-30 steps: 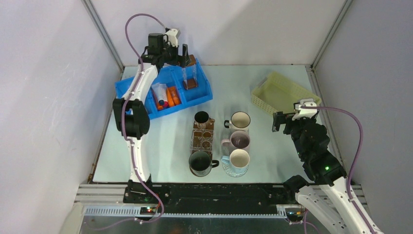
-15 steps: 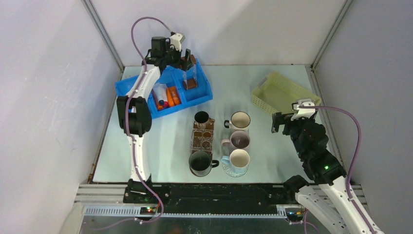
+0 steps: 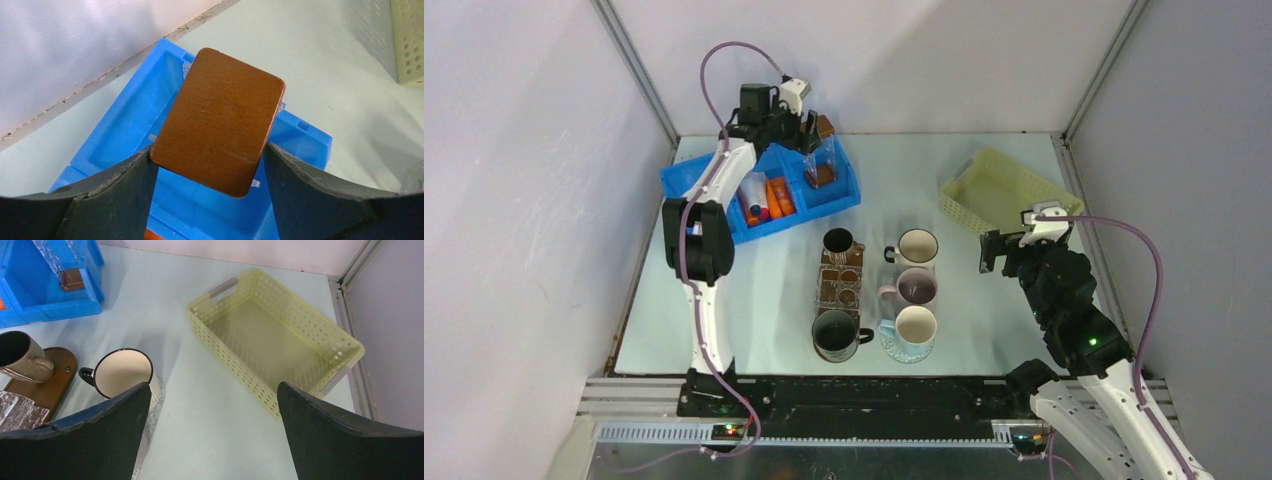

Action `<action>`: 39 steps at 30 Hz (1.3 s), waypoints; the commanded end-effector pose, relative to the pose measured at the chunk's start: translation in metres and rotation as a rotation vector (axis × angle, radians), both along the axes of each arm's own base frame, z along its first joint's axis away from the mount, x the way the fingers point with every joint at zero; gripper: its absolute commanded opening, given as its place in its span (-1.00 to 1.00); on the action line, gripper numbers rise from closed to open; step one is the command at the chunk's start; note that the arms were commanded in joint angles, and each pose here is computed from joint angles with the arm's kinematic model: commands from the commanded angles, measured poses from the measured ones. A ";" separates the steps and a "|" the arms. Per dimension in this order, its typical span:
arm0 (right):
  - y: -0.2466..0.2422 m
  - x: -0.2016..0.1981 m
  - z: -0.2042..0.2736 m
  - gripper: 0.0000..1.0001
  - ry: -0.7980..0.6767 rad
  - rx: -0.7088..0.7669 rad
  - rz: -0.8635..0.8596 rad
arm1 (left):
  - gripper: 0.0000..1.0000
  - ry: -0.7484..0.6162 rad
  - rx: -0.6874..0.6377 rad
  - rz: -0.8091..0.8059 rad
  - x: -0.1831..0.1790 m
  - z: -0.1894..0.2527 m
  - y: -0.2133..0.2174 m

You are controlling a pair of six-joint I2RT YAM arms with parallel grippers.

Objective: Prepare toiletry sets of a toothbrush and toothpaste on the tray
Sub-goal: Pick up the toothpaste holder from the storage box.

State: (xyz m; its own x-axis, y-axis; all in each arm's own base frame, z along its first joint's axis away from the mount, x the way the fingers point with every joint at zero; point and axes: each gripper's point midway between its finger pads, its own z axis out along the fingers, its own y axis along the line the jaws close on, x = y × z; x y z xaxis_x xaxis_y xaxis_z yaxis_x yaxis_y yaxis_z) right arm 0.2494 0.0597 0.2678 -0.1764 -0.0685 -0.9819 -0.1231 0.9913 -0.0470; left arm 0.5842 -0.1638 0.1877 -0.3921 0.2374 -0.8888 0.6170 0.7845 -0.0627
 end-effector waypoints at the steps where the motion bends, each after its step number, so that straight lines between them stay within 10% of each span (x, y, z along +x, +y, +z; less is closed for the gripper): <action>1: 0.000 -0.001 0.015 0.99 -0.035 0.033 0.000 | 0.56 -0.115 0.000 0.028 -0.005 0.055 -0.004; 13: 0.001 -0.001 0.014 0.99 -0.028 0.036 0.004 | 0.48 -0.102 -0.046 0.126 -0.026 0.057 -0.019; 20: 0.001 -0.002 0.013 0.99 -0.027 0.039 0.007 | 0.92 -0.145 -0.013 0.147 -0.024 0.067 -0.011; 39: 0.003 -0.002 0.012 1.00 -0.022 0.044 0.012 | 0.97 -0.100 0.069 -0.143 -0.019 0.044 -0.030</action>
State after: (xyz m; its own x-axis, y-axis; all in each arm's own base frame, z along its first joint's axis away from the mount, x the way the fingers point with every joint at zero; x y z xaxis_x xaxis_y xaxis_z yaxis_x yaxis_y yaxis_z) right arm 0.2484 0.0608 0.2663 -0.1844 -0.0522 -0.9815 -0.1255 0.9917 -0.0292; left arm 0.5733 -0.1872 0.2400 -0.2707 0.3022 -0.9140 0.6595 0.7498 0.0526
